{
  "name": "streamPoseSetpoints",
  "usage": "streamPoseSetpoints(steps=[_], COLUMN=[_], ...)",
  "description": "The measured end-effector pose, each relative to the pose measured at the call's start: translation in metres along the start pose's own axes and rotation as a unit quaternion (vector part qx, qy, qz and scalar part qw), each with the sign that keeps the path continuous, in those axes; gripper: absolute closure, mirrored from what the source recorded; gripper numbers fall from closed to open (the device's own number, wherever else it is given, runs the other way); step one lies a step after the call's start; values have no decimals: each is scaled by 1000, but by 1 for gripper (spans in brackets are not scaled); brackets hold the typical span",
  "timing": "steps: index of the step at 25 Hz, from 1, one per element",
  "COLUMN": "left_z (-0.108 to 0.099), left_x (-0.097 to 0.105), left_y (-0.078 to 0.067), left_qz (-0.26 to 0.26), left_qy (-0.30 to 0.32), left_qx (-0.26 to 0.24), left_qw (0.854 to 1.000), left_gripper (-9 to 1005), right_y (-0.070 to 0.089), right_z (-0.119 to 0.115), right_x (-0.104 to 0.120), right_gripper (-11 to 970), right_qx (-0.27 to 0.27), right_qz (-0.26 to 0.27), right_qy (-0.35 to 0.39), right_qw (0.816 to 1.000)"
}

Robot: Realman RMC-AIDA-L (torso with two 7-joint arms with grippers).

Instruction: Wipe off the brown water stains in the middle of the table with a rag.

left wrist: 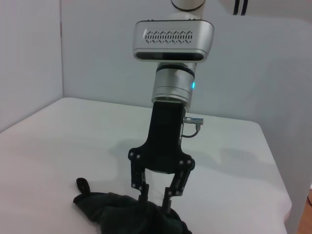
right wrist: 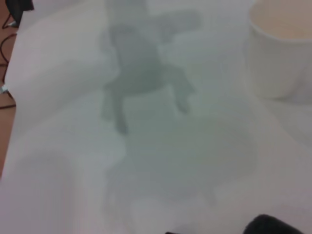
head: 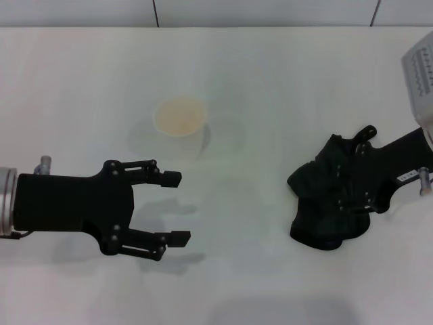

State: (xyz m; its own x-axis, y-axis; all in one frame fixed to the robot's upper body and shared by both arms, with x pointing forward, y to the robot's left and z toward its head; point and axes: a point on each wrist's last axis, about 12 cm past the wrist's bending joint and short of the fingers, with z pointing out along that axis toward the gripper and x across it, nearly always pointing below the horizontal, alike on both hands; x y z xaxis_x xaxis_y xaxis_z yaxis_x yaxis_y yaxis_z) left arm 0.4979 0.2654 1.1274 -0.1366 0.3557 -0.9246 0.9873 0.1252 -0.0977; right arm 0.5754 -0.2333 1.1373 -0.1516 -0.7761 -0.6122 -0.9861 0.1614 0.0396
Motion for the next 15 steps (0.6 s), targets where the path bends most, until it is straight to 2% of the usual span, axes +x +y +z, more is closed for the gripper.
streamPoseSetpoints(steps=[2, 3, 4, 10, 15], left_z=[-1, -2, -3, -4, -3], left_x=[0, 1, 1, 3, 8], left_y=[0, 0, 0, -1, -2], left_qz=[-1, -1, -1, 7, 2], left_qy=[0, 0, 0, 0, 0], left_qx=[-2, -3, -4, -3, 2], left_qw=[1000, 1000, 1000, 1000, 1000], left_gripper=[108, 108, 108, 108, 108], right_y=[2, 5, 5, 8, 9], right_z=[-3, -13, -13, -47, -50], right_x=[2, 6, 6, 25, 33], right_gripper=[662, 632, 598, 394, 383], right_qx=[0, -1, -1, 12, 13], right_qz=[-4, -9, -9, 0, 11], right_qy=[-17, -50, -50, -133, -134], right_qw=[1000, 999, 999, 991, 991])
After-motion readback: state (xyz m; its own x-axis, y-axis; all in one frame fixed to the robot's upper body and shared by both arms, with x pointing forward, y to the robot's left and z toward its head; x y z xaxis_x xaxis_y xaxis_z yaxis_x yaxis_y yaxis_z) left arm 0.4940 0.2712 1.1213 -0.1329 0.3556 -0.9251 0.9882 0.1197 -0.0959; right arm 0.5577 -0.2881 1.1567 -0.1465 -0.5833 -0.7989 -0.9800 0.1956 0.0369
